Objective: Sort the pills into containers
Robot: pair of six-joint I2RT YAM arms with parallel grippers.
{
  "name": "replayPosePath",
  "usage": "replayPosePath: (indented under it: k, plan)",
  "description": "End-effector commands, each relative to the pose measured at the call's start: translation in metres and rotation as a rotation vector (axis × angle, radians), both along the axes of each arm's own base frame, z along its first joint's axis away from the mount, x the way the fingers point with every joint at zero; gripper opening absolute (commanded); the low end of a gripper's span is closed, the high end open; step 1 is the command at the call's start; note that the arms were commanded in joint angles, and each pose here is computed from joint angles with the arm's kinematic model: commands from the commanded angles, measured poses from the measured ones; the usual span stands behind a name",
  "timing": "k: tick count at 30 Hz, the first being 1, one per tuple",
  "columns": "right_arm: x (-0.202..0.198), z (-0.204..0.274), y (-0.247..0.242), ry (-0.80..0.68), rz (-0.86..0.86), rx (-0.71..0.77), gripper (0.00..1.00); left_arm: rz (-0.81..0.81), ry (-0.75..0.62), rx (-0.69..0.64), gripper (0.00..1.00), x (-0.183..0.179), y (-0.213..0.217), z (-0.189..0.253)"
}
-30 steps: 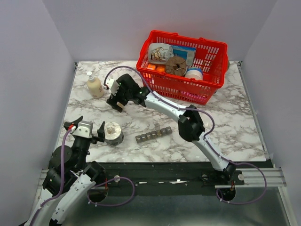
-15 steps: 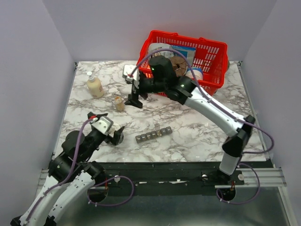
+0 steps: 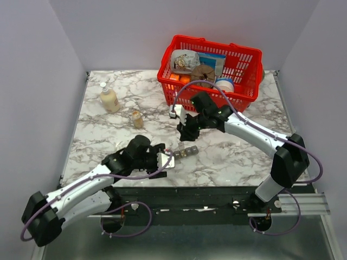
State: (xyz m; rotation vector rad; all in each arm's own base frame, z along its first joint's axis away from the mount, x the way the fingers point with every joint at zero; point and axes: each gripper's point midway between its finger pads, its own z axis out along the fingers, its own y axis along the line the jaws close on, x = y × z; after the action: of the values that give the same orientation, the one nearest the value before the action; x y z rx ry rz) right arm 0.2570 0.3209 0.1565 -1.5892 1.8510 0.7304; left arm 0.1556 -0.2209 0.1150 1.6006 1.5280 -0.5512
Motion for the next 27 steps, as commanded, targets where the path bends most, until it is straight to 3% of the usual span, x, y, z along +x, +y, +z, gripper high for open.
replayPosePath:
  k: [1, 11, 17, 27]
  plan:
    - [0.023, -0.015, 0.004, -0.064, -0.037, -0.040, 0.35, -0.084, -0.094, 0.079, 0.86, 0.015, -0.017, -0.019]
    - [0.037, -0.026, 0.001, -0.010, -0.089, -0.021, 0.31, 0.048, -0.098, 0.217, 0.82, 0.055, -0.018, -0.055]
    - [0.040, -0.036, 0.003, 0.018, -0.089, -0.023, 0.32, 0.039, -0.049, 0.268, 0.77, 0.051, -0.014, -0.073]
    - [0.057, -0.069, 0.001, 0.032, -0.141, -0.110, 0.31, 0.020, 0.012, 0.335, 0.51, 0.050, -0.014, -0.092]
